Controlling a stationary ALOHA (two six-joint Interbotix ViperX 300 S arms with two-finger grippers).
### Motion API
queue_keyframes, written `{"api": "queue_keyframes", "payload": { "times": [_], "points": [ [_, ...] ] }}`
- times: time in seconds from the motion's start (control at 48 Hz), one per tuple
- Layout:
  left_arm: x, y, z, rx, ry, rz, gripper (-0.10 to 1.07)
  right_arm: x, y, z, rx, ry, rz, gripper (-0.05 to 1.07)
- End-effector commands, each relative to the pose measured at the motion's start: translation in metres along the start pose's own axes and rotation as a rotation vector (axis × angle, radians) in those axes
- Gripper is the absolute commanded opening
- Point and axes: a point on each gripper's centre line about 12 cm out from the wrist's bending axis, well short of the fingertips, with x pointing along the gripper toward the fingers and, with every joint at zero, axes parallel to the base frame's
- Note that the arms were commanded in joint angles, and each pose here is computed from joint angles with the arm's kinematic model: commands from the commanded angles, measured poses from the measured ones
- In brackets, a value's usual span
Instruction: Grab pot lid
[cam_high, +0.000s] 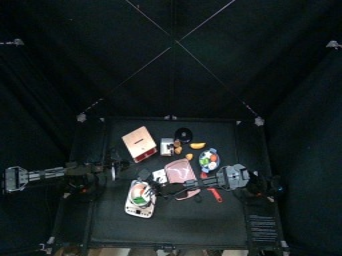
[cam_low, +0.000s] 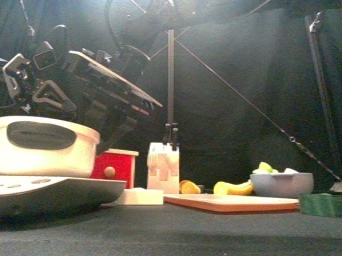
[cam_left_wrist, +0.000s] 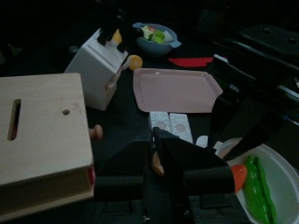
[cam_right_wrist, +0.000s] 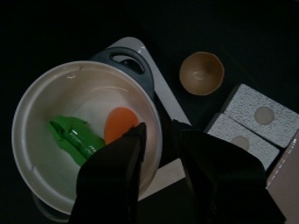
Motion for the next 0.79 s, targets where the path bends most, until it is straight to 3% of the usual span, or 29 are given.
{"api": "queue_keyframes", "payload": {
  "times": [0.0,0.188,0.396,0.771],
  "points": [
    [0.001,0.000,0.006,0.000,-0.015,-0.002,0.55,-0.046,0.005,0.031,0.019,-0.083,0.048,0.71],
    [0.001,0.000,0.006,0.001,-0.015,-0.002,0.55,-0.097,-0.008,0.051,0.003,-0.155,0.020,0.71],
    [0.001,-0.001,0.004,0.002,-0.011,-0.005,0.55,-0.136,-0.040,0.052,0.007,-0.165,-0.056,0.71],
    [0.001,-0.001,0.006,0.001,-0.014,-0.006,0.55,-0.193,-0.134,0.068,0.137,-0.220,-0.124,0.71]
  ]
}}
